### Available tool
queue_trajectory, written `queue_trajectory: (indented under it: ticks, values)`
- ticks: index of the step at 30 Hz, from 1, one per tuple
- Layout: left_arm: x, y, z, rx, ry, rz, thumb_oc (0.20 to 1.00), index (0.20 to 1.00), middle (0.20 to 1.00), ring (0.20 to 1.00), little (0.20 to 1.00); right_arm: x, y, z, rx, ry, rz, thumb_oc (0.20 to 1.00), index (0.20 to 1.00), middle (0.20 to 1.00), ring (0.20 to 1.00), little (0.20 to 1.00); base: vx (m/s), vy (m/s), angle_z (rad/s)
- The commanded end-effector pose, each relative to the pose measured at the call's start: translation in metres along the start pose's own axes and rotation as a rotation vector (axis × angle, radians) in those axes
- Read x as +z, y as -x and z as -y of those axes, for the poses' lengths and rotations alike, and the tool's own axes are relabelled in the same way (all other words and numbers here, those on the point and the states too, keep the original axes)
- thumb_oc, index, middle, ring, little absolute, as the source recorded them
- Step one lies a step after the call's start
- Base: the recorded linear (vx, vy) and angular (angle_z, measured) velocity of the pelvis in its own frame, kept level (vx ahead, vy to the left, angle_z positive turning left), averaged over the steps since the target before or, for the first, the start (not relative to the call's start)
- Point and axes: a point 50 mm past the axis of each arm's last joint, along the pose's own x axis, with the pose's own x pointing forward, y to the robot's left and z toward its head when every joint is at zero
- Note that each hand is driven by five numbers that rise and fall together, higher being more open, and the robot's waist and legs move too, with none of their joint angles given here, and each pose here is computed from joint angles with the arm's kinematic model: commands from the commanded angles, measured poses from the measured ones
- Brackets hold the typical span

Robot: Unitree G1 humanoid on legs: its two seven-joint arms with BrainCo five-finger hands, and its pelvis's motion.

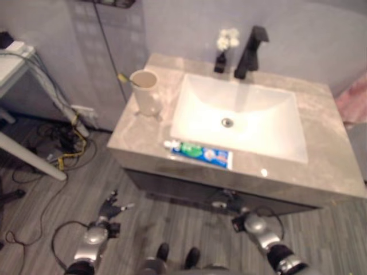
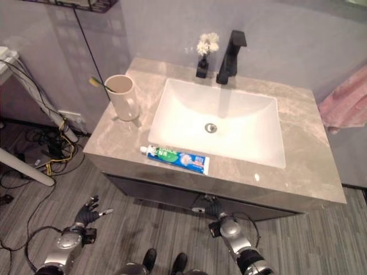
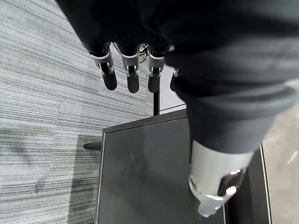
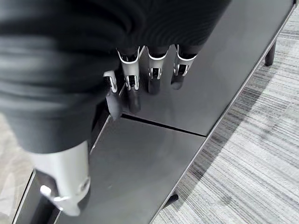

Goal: Put brush and paste in cup on sink, flatten towel.

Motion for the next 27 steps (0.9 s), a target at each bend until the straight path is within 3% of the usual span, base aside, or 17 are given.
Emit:
queue_trajectory:
  ticks: [1,9,17,22,27]
  values:
    - [0.014,-0.004,-0.008,0.025,-0.014,0.068,1.000,1.000,1.000,1.000,1.000,0.024,-0.002,0.010,-0.020,0.014,0.127,1.000,1.000,1.000,1.000,1.000,0.07,0.060,0.01]
    - [0.015,-0.001,-0.001,0.005,-0.017,0.089,1.000,1.000,1.000,1.000,1.000,0.033,-0.005,0.015,-0.030,0.064,0.148,1.000,1.000,1.000,1.000,1.000,0.07,0.239,0.06]
    - [0.020,0.013,-0.030,0.025,-0.129,0.141,1.000,1.000,1.000,1.000,1.000,0.053,-0.004,-0.003,0.055,0.052,0.244,1.000,1.000,1.000,1.000,1.000,0.13,0.258,-0.32]
    - [0.043,0.019,-0.046,0.036,-0.195,0.239,1.000,1.000,1.000,1.000,1.000,0.058,0.001,0.001,0.086,0.058,0.276,1.000,1.000,1.000,1.000,1.000,0.16,-0.211,-0.12]
    - [0.057,0.023,-0.058,0.028,-0.265,0.287,1.000,1.000,1.000,1.000,1.000,0.059,0.006,0.015,0.082,0.074,0.298,1.000,1.000,1.000,1.000,1.000,0.16,-0.553,0.61]
